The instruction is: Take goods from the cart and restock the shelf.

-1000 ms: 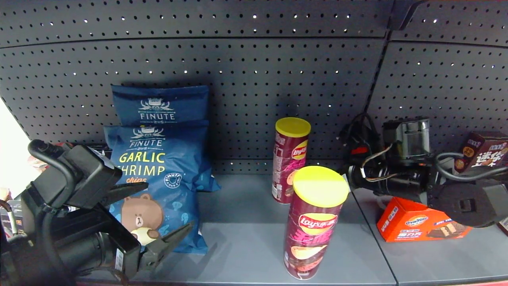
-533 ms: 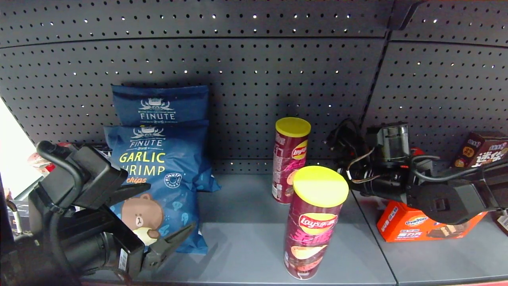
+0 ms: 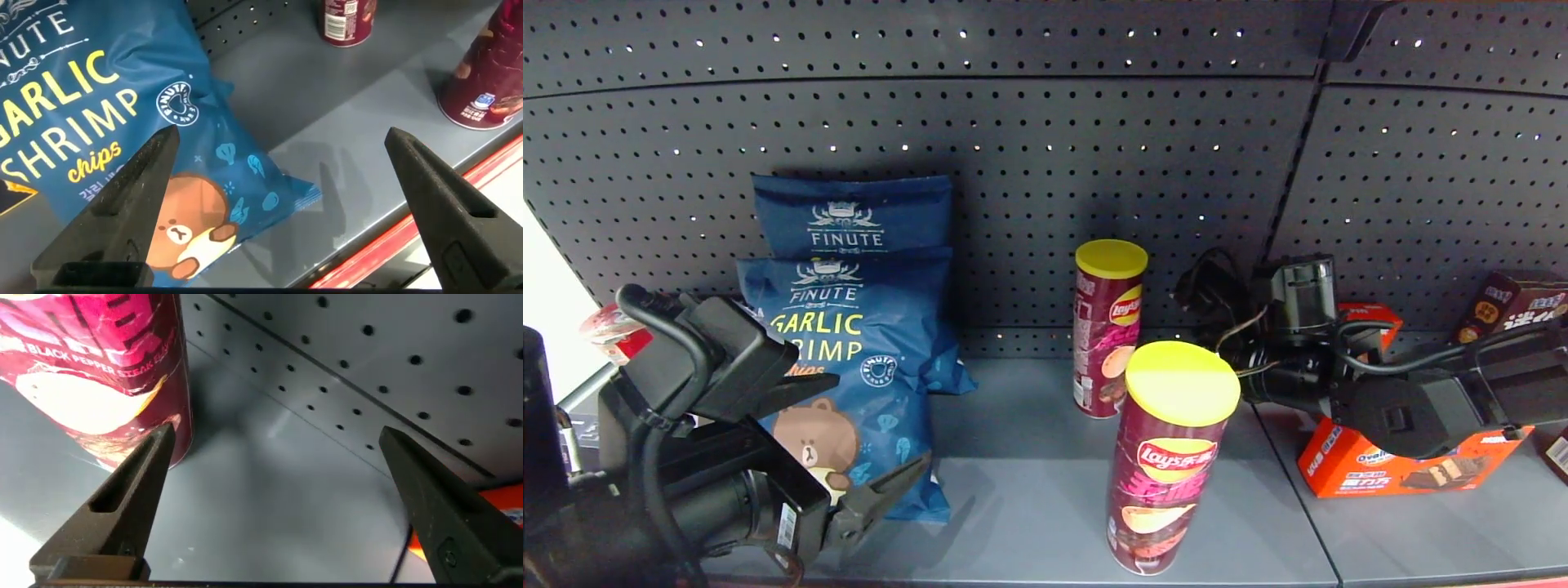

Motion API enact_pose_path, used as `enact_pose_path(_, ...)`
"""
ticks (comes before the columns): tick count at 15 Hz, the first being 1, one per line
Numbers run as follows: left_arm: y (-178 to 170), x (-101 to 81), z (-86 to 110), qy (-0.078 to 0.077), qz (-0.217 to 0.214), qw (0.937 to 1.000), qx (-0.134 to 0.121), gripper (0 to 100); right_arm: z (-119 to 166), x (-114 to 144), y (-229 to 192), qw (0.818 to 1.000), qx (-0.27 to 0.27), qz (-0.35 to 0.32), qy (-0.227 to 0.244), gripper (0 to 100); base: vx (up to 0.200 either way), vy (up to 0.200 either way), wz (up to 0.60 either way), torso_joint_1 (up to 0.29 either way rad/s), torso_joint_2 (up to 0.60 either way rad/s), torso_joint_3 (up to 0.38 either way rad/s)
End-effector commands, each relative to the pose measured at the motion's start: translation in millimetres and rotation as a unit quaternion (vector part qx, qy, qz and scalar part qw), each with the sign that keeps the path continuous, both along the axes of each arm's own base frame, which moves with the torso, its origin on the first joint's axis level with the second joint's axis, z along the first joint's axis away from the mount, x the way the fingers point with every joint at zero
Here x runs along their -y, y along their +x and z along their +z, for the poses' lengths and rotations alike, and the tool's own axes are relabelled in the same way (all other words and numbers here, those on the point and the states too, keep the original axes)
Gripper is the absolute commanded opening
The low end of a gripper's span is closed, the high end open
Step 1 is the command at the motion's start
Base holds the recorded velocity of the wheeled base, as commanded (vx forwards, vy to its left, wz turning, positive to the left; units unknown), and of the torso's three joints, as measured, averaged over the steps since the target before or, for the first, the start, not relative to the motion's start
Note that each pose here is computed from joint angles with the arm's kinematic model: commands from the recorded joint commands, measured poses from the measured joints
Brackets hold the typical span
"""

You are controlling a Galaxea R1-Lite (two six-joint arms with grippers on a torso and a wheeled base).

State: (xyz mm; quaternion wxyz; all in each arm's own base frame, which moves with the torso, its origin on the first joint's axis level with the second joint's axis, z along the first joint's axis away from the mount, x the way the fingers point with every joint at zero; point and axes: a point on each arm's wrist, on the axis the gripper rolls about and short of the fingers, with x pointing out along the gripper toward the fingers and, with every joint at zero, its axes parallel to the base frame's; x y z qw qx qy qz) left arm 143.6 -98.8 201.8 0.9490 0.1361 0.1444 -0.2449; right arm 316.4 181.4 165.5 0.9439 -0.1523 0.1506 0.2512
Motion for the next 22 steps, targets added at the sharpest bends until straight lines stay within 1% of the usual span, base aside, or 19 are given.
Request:
enact_pose_path(1,0,0.4,-0.5,0.001,0.0,1.0,-0.001,100,-1,-2,0,1.0,-0.001,0.002,-0.001,100,0.0,0.0,0.0,0.0,0.0,0.0)
enact_pose_path(10,0,-0.1,-1.9,0.002,0.0,1.0,-0.003,100,-1,-7,-3,1.0,-0.001,0.013,0.0,100,0.0,0.0,0.0,0.0,0.0,0.0)
enact_pose_path(13,0,0.1,-0.9,0.001,0.0,1.0,-0.001,100,-4,-10,-3,1.0,-0.004,0.016,-0.002,100,0.0,0.0,0.0,0.0,0.0,0.0)
enact_pose_path(16,0,0.1,-1.1,-0.004,0.0,1.0,0.005,100,-5,-16,-3,1.0,-0.004,0.022,-0.002,100,0.0,0.0,0.0,0.0,0.0,0.0)
enact_pose_path(18,0,-0.1,-1.1,-0.004,0.001,1.0,0.005,100,-6,-18,-1,1.0,-0.004,0.022,-0.002,100,0.0,0.0,0.0,0.0,0.0,0.0)
enact_pose_path(21,0,-0.1,-1.1,-0.004,0.001,1.0,0.005,100,-4,-16,-2,1.0,-0.003,0.021,0.0,100,0.0,0.0,0.0,0.0,0.0,0.0)
enact_pose_path(22,0,-0.1,-1.1,-0.004,0.0,1.0,0.005,100,1,-12,-5,1.0,0.002,0.019,0.003,100,0.0,0.0,0.0,0.0,0.0,0.0)
